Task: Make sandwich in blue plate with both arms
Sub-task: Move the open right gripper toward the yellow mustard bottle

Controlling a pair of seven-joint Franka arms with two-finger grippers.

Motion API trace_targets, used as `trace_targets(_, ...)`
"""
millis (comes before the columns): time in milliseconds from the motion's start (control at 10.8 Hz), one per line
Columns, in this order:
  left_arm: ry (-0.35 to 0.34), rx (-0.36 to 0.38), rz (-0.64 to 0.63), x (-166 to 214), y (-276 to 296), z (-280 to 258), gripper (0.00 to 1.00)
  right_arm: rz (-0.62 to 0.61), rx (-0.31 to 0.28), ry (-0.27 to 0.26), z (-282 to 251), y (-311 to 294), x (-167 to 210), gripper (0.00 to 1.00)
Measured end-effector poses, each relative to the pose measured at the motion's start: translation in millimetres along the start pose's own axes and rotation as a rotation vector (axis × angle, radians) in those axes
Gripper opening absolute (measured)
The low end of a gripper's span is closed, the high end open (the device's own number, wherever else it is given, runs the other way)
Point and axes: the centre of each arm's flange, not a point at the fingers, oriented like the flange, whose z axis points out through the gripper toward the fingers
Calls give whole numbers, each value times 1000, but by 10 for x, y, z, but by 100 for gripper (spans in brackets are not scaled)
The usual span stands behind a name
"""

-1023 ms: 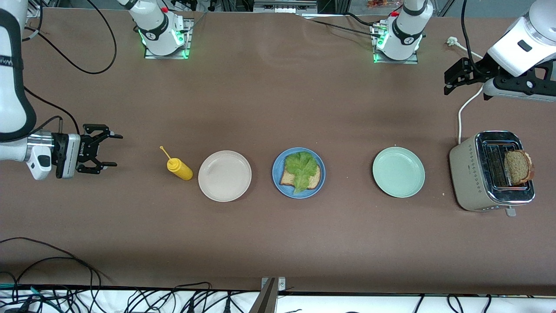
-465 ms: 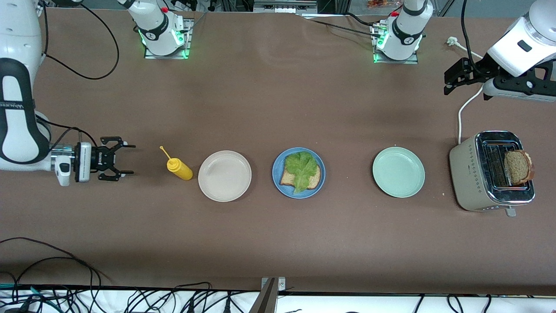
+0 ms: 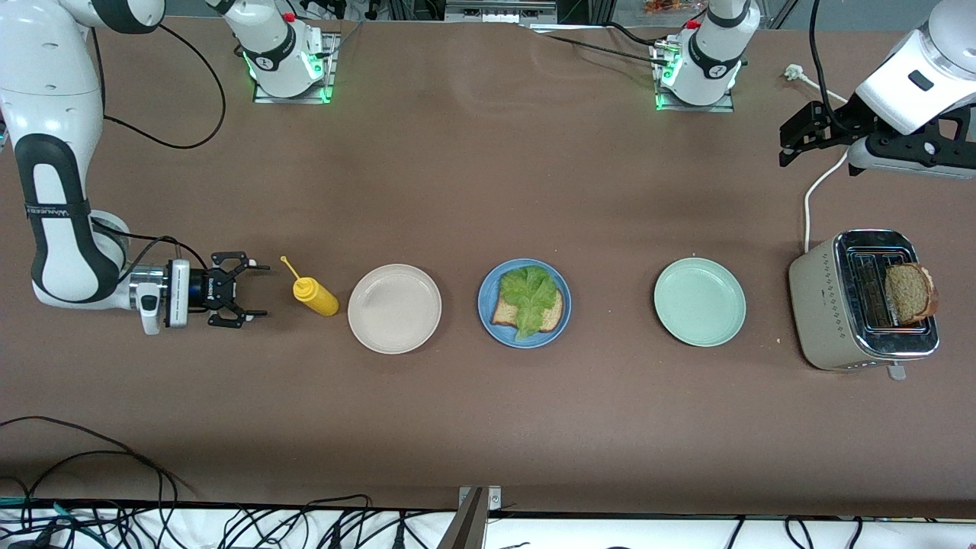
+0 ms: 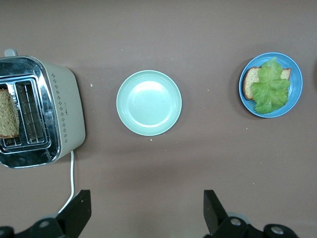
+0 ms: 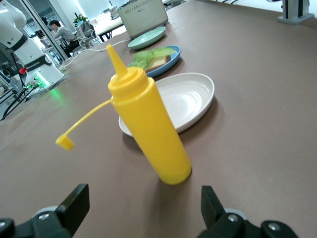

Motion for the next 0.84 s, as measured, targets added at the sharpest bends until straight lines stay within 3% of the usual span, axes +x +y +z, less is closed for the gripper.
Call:
trace_targets(558, 0, 0, 0, 0, 2, 0, 100, -116, -5, -7, 273, 191, 26, 100)
trace_targets(837, 0, 1, 15, -2, 83, 2, 100, -176, -9, 15, 419, 305, 22, 100)
